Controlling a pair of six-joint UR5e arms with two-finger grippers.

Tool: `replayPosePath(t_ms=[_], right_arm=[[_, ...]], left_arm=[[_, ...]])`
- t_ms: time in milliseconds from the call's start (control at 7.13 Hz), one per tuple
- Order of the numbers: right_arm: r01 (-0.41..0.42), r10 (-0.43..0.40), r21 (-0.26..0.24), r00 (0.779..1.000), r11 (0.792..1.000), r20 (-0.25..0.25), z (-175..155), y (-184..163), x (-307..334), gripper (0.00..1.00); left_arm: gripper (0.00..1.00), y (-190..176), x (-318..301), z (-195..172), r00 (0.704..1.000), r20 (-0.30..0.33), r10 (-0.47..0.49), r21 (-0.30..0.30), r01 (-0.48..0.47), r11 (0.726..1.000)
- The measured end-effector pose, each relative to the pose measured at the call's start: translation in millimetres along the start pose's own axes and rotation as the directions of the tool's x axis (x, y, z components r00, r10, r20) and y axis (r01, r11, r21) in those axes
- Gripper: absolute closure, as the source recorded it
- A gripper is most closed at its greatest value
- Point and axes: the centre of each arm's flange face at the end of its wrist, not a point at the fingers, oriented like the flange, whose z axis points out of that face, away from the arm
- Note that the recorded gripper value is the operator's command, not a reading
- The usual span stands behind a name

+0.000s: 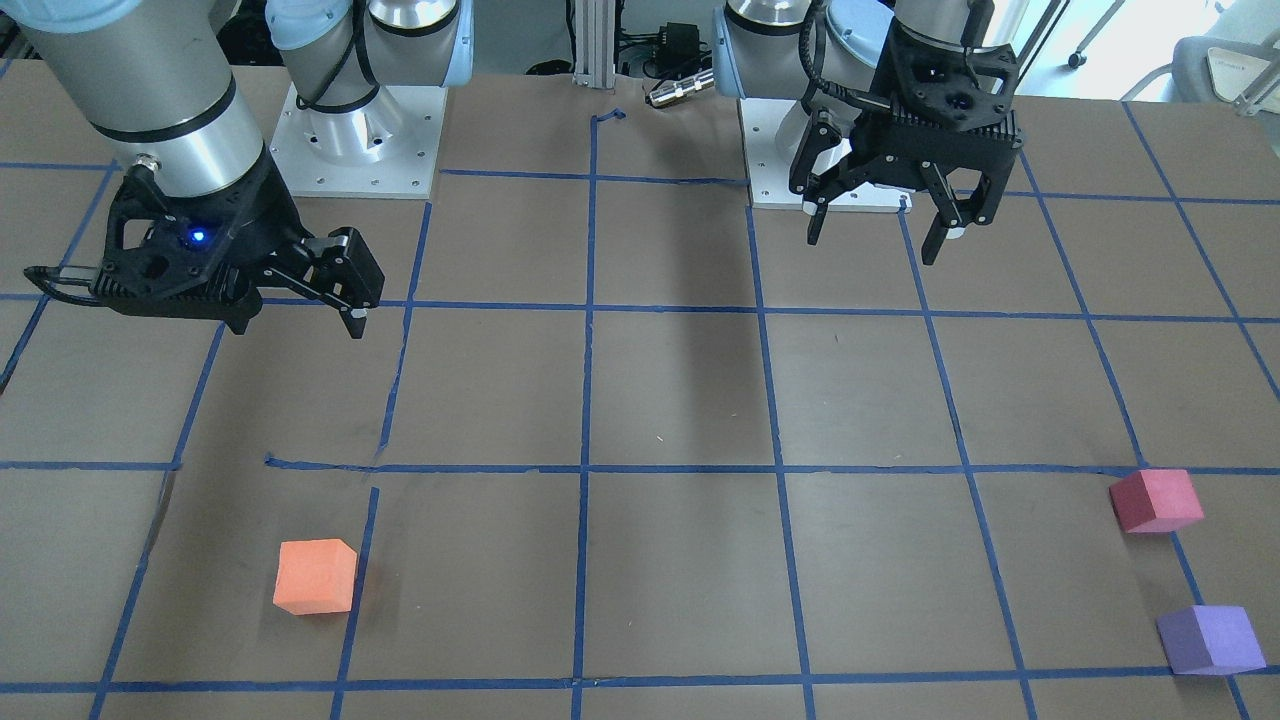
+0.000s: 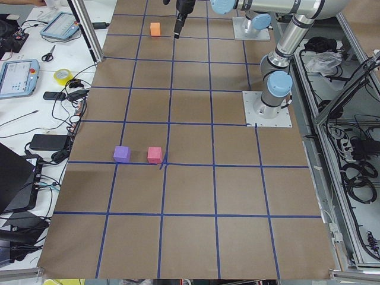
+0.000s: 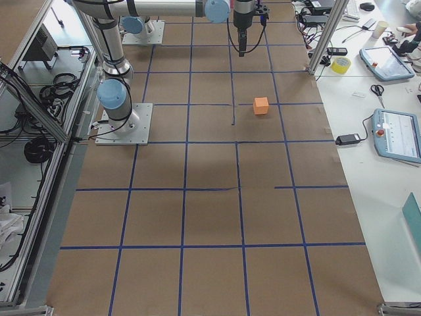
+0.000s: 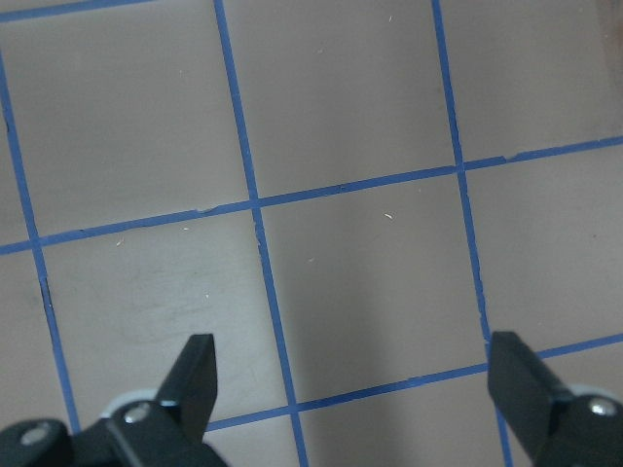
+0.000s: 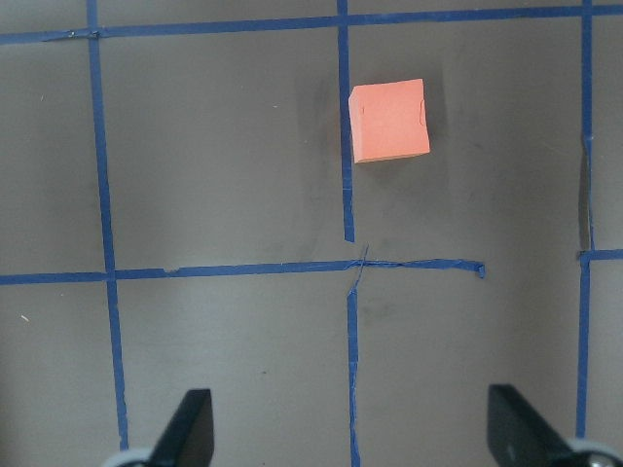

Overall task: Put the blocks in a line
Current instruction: 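Lower the right gripper over the orange cube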

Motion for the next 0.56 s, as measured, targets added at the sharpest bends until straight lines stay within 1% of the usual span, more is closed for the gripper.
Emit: replayPosePath(t_ms=[140,280,561], right_arm=[[0.000,0.000,-0.002,1.000,1.000,0.003,1,0,0,0.00],[-0.005,0.005,-0.001,1.000,1.000,0.006,1,-2,3,0.00],[-0.056,0.056,0.005,0.998,0.998,0.010,4,-13,29,0.00]], left_arm=[[0.00,-4,1,3,1.000,-0.009,0.000,0.004,0.000,1.000],[0.00,-6,3,5,0.999,-0.033,-0.015,0.007,0.015,1.000],[0.00,-7,6,8,0.996,-0.053,-0.068,-0.006,0.068,0.998]])
